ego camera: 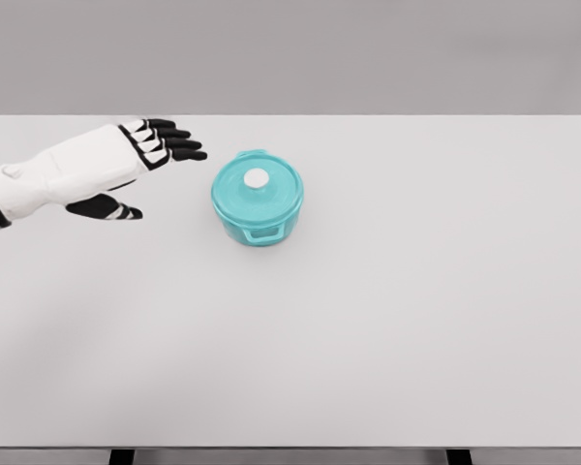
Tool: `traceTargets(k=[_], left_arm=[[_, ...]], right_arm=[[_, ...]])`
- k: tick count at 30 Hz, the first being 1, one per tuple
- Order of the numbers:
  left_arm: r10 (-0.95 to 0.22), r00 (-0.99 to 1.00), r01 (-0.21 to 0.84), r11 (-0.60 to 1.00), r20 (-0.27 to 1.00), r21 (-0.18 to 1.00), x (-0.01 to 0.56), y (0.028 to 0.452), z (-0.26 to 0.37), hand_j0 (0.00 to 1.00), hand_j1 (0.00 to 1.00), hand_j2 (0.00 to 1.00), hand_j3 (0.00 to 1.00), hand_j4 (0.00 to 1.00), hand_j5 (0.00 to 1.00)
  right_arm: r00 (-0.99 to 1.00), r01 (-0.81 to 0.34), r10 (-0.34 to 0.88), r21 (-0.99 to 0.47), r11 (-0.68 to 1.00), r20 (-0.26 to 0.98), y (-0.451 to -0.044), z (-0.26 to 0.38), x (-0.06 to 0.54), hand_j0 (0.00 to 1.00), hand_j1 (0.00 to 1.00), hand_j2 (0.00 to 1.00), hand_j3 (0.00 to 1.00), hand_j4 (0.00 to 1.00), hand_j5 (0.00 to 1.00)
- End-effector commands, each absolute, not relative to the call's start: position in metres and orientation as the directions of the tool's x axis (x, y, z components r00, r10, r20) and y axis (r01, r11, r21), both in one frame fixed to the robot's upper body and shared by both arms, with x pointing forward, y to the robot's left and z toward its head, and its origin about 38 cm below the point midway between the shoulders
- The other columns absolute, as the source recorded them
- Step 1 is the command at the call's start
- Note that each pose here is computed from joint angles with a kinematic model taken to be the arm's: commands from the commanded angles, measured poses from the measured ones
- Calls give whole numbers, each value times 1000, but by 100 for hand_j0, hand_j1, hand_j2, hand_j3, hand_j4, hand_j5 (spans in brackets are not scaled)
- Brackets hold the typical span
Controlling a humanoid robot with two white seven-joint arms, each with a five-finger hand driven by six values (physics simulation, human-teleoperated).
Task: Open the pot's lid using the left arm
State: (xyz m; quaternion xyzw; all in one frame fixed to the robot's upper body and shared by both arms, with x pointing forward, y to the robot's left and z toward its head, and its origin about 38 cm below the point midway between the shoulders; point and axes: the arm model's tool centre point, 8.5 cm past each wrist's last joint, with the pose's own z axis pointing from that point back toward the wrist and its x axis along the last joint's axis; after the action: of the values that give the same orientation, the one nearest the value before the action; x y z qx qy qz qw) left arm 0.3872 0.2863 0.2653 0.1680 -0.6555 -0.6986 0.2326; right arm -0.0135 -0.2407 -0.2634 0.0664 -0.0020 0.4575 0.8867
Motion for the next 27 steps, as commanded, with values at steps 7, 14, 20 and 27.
traceTargets(k=[7, 14, 20, 27], left_arm=[[-516, -857, 64, -122, -8, 990, 392, 272, 246, 100, 100, 100, 100, 100, 100], [-427, -892, 13, -354, -149, 935, 444, 237, 249, 100, 100, 100, 100, 100, 100], [-343, -920, -27, -427, -189, 904, 460, 203, 269, 100, 100, 100, 100, 100, 100], [-348, -937, 141, -431, -21, 891, 479, 170, 265, 100, 100, 100, 100, 100, 100]], right_arm=[[581, -811, 812, 117, 573, 59, -241, -263, -16, 100, 100, 100, 100, 100, 100], [581, -811, 812, 117, 573, 59, -241, -263, -16, 100, 100, 100, 100, 100, 100], [581, -811, 812, 117, 573, 59, -241, -263, -16, 100, 100, 100, 100, 100, 100], [581, -811, 812, 118, 573, 59, -241, -263, -16, 100, 100, 100, 100, 100, 100]])
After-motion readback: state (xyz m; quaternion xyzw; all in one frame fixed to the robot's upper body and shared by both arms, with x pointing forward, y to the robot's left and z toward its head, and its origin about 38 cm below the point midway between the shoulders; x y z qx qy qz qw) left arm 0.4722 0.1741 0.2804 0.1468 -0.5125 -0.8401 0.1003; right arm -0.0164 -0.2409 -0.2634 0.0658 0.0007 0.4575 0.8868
